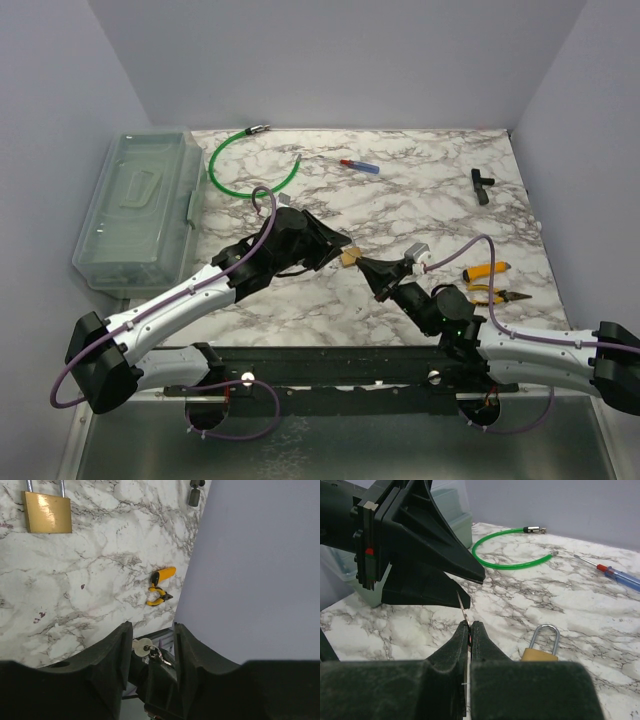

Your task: Unlock with the key

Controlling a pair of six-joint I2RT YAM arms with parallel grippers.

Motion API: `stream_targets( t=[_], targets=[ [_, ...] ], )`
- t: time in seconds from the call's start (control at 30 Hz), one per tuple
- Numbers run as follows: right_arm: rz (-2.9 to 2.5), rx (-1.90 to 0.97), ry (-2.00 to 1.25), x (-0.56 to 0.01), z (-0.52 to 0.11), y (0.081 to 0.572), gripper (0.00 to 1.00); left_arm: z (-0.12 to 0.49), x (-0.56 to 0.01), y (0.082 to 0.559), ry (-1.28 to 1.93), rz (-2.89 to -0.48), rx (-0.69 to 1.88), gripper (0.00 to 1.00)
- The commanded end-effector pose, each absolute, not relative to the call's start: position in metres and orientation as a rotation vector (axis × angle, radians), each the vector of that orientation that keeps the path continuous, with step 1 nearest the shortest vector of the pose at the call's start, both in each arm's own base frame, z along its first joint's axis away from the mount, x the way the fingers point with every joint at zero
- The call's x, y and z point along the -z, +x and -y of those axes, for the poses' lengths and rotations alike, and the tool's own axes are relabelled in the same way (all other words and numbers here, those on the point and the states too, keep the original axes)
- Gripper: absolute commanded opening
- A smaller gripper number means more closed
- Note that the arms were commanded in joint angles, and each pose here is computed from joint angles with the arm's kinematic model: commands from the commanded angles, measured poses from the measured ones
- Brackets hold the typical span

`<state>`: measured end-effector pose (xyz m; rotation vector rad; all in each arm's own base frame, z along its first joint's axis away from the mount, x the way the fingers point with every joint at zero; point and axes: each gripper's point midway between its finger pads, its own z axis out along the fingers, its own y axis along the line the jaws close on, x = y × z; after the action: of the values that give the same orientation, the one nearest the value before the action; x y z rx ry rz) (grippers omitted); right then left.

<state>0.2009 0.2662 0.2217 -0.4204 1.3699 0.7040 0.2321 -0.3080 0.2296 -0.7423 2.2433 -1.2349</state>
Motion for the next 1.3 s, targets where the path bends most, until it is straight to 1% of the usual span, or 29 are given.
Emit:
stream_targets(
  t=[0.0,0.1,0.13,0.27,0.4,0.47,0.6,0.67,0.87,1.1,1.17,1.23,1.27],
  targets=[
    [-1.327,-0.716,-0.423,-0.228,-0.267,0.199,0.01,0.314,-0.241,0.229,-0.721,-2.217,1.327,0.39],
    [-1.329,-0.706,-0.434,-0.226,-0.268,0.199,0.01,0.316,-0.238,0.229,-0.718,-2.228,1.327,0.3],
    [-1.33,-0.702,-0.437,-0.225,-0.268,0.2,0.0,0.317,-0.237,0.228,-0.715,-2.233,1.331,0.29],
    [-1.332,-0.688,-0.442,-0.222,-0.269,0.201,0.01,0.319,-0.238,0.228,-0.705,-2.236,1.345,0.28],
    [-1.338,-0.672,-0.422,-0.221,-0.266,0.205,0.01,0.323,-0.237,0.224,-0.689,-2.255,1.367,0.24],
    [-1.334,-0.671,-0.412,-0.22,-0.266,0.205,0.01,0.323,-0.237,0.223,-0.681,-2.26,1.37,0.19],
    [-1.328,-0.651,-0.437,-0.217,-0.268,0.206,0.01,0.324,-0.233,0.224,-0.671,-2.268,1.359,0.05],
    [-1.33,-0.653,-0.445,-0.216,-0.269,0.206,0.01,0.326,-0.232,0.223,-0.662,-2.276,1.36,0.0],
    [-1.334,-0.676,-0.478,-0.212,-0.275,0.202,0.01,0.328,-0.23,0.227,-0.615,-2.27,1.344,0.0],
    [-1.328,-0.731,-0.551,-0.207,-0.283,0.191,0.0,0.32,-0.247,0.234,-0.598,-2.144,1.374,0.0],
    [-1.366,-0.758,-0.551,-0.204,-0.289,0.19,0.05,0.318,-0.251,0.234,-0.586,-2.107,1.388,0.0],
    [-1.394,-0.776,-0.557,-0.202,-0.293,0.188,0.14,0.316,-0.257,0.234,-0.563,-2.076,1.395,0.0],
    [-1.407,-0.79,-0.558,-0.202,-0.295,0.187,0.21,0.314,-0.259,0.234,-0.55,-2.061,1.395,0.0]
  ],
)
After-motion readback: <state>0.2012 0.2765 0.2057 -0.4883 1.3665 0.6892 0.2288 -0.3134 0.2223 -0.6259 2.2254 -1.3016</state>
